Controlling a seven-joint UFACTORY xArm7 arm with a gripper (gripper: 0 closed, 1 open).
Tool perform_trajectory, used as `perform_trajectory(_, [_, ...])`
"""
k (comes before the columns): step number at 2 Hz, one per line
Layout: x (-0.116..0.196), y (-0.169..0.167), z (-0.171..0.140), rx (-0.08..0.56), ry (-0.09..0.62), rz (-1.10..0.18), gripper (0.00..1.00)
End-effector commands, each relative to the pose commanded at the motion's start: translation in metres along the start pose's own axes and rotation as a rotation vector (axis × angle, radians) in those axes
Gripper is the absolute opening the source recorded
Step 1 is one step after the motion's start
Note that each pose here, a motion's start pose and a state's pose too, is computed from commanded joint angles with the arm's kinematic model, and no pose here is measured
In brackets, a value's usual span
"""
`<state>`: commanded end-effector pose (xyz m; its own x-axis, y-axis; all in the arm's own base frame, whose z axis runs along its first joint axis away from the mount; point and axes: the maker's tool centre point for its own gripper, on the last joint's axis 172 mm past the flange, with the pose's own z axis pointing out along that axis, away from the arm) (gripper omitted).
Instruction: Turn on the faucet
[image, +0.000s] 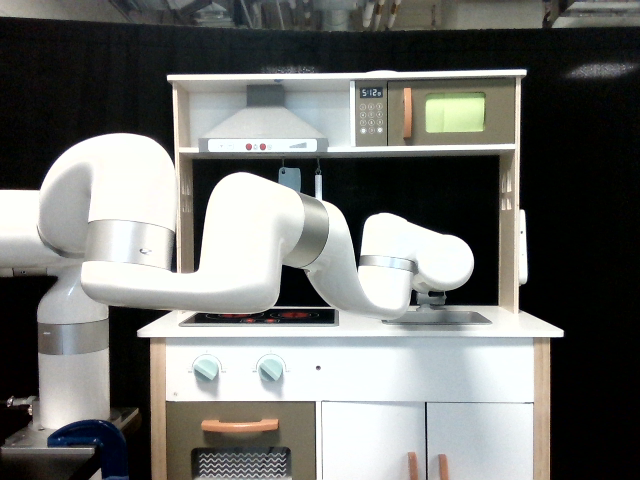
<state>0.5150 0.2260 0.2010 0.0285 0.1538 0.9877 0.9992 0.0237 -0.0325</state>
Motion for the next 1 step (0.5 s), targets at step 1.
perform_trajectory(1, [0.0024,-0.0503,-0.0781,0.0,0.0,0.0,1.0])
